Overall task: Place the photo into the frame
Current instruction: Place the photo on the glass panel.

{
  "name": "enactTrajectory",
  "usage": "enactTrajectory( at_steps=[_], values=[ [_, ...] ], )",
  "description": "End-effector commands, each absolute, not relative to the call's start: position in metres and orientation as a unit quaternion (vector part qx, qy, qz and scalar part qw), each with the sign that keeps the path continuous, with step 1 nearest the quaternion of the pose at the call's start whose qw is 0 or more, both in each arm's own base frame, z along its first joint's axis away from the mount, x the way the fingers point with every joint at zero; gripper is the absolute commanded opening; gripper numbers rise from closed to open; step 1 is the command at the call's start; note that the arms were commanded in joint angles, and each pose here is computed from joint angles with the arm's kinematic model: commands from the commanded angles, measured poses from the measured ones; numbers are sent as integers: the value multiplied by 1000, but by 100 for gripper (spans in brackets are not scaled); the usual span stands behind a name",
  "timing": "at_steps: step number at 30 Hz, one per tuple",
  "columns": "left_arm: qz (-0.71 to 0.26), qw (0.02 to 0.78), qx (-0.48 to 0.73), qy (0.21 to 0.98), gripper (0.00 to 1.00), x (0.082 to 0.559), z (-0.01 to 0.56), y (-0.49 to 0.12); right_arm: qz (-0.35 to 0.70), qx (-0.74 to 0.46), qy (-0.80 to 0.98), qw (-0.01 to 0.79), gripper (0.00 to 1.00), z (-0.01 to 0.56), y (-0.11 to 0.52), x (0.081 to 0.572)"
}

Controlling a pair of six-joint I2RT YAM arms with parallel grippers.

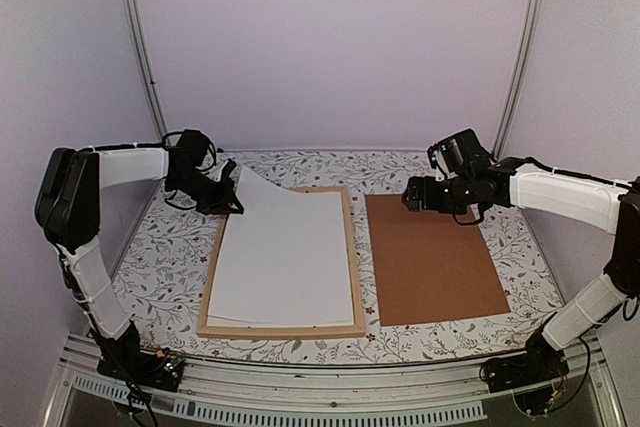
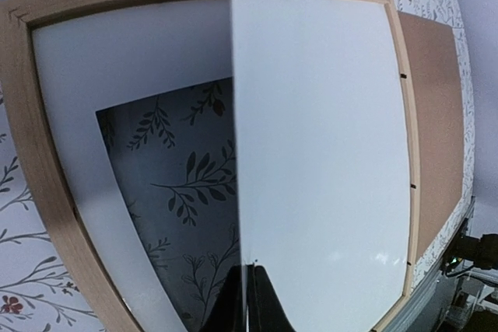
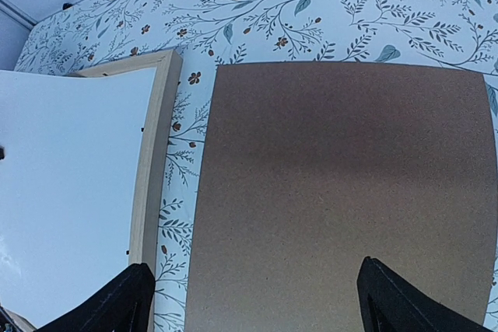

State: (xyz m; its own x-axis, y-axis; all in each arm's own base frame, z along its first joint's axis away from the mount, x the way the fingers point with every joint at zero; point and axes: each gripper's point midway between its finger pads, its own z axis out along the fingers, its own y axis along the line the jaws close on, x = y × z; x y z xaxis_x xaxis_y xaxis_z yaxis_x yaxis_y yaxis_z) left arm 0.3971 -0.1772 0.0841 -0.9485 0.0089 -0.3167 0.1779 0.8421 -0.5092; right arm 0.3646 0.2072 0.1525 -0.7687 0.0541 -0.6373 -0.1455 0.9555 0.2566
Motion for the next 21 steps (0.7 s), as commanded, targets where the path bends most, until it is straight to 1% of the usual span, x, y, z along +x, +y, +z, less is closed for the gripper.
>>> enactTrajectory(
  at_steps=[1, 7, 12, 14, 21],
  values=[
    [-270, 157, 53, 948, 6, 403, 85, -179, 145, -17, 927, 347, 94, 152, 203, 367],
    [-266, 157, 53, 950, 14, 403, 83, -178, 145, -17, 928, 344, 95, 149, 204, 366],
    [-257, 157, 51, 952, 26, 404, 81, -176, 144, -16, 929, 341, 95, 146, 203, 366],
    [-251, 157, 50, 954, 29, 404, 80, -175, 143, -16, 929, 340, 95, 145, 204, 366],
    [-229, 155, 47, 960, 33, 404, 74, -168, 144, -18, 930, 339, 95, 144, 205, 367]
  ],
)
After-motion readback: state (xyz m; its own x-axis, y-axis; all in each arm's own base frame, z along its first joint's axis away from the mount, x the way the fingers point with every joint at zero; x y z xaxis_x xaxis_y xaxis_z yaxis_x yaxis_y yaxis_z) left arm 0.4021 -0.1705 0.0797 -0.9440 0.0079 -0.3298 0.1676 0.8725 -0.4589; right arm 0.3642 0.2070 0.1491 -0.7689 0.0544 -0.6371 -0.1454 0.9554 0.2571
